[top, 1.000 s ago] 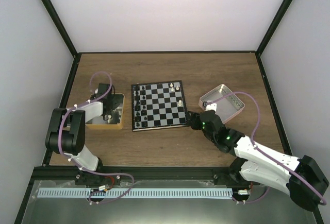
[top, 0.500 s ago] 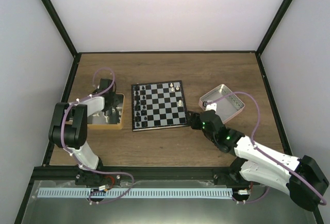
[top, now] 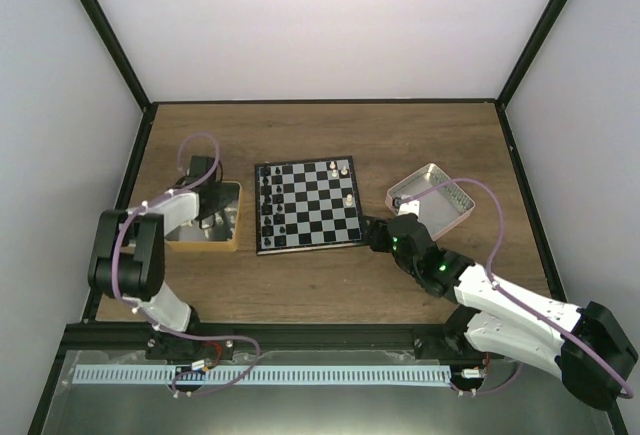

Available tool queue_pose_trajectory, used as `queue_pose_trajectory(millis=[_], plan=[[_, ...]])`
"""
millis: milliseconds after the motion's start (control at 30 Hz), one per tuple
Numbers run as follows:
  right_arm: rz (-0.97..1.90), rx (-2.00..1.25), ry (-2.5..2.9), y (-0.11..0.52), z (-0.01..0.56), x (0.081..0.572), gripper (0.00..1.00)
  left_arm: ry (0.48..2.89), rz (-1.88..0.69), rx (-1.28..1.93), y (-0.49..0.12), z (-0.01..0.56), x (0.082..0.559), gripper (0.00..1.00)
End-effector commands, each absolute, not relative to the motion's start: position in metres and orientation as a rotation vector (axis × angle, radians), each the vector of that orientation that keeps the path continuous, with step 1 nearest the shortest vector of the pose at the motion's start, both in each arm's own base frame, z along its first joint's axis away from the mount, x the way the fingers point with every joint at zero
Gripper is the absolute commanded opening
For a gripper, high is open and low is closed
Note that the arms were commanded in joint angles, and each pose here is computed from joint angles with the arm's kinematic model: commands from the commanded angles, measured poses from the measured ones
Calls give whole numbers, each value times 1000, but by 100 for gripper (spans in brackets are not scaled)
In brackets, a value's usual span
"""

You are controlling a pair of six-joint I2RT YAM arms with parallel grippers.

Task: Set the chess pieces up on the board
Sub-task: Pick up the chess piece from the storage box.

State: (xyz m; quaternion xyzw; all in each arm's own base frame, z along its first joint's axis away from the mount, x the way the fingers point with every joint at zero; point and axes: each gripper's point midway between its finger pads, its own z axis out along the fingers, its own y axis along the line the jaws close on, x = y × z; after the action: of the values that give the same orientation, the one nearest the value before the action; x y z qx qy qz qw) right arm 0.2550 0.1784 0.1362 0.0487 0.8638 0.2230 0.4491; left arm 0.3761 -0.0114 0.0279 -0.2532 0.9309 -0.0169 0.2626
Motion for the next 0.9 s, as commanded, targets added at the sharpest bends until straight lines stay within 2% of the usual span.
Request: queue_pose_trajectory(millis=[0, 167, 467, 633, 867], plan=[[612, 118, 2099, 186, 156, 259, 69, 2481, -147, -662, -22, 55, 361, 11], [727, 71, 2083, 201, 168, 253, 70, 2431, -303, -568, -42, 90, 346, 12], [1000, -147, 2031, 253, 224, 248, 71, 2237, -796, -152, -125, 167, 329, 14], [1126, -219, 1999, 271, 259, 254, 71, 2013, -1061, 130, -183, 217, 316, 14], [1187, -306, 2022, 301, 275, 282, 72, 1808, -1096, 437, -226, 236, 303, 14]])
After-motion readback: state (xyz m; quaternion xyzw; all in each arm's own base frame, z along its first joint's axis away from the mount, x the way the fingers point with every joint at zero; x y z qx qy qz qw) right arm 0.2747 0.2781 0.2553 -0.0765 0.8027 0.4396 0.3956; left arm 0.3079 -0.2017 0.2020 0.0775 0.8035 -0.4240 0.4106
